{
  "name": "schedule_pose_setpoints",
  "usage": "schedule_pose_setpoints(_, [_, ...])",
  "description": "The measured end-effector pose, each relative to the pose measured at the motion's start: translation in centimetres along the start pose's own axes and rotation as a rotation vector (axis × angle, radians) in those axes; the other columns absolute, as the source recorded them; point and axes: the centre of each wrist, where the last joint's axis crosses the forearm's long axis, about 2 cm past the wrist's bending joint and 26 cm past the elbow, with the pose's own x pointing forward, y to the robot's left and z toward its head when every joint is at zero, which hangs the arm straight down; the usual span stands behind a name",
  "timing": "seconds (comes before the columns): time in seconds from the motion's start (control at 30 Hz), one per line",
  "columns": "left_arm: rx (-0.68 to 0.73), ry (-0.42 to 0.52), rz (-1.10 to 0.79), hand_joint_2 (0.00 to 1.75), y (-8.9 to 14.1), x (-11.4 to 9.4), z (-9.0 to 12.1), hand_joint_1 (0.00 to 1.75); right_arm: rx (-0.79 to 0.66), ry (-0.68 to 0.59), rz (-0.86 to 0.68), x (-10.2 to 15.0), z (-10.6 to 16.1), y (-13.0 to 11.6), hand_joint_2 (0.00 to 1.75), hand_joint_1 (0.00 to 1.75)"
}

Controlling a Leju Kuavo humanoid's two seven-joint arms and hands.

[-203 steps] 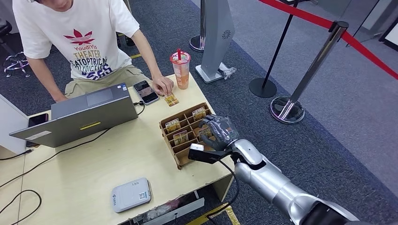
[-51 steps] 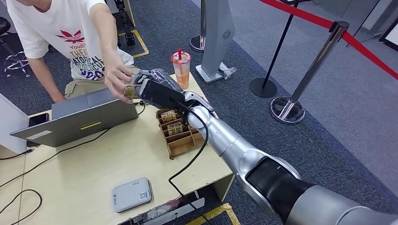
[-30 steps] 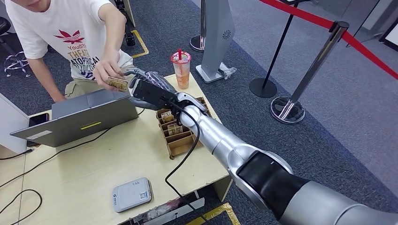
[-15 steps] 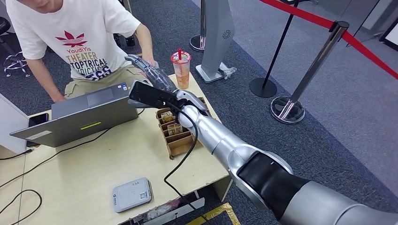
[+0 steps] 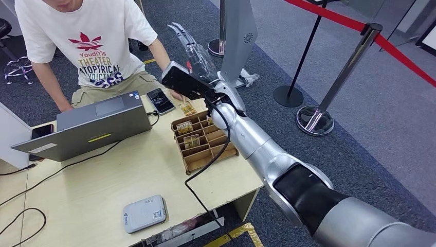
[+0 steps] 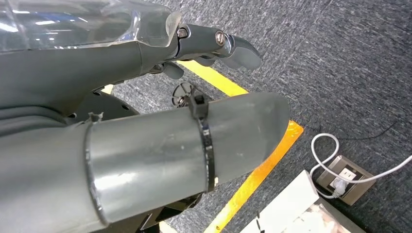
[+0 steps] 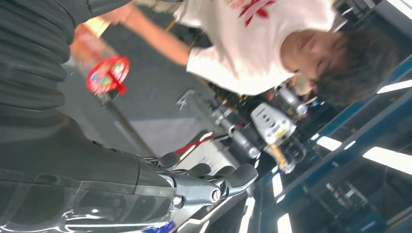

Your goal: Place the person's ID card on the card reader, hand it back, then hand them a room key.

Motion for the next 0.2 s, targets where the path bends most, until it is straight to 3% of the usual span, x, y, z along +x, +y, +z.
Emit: schedule_pose_setpoints(0.2, [0.003,0.001,0.021,0.0,-0.1,-0.1,0.0,0.0,-0.062,0.055,0.139,-2.6,-0.1,-4.6,1.75,0.0])
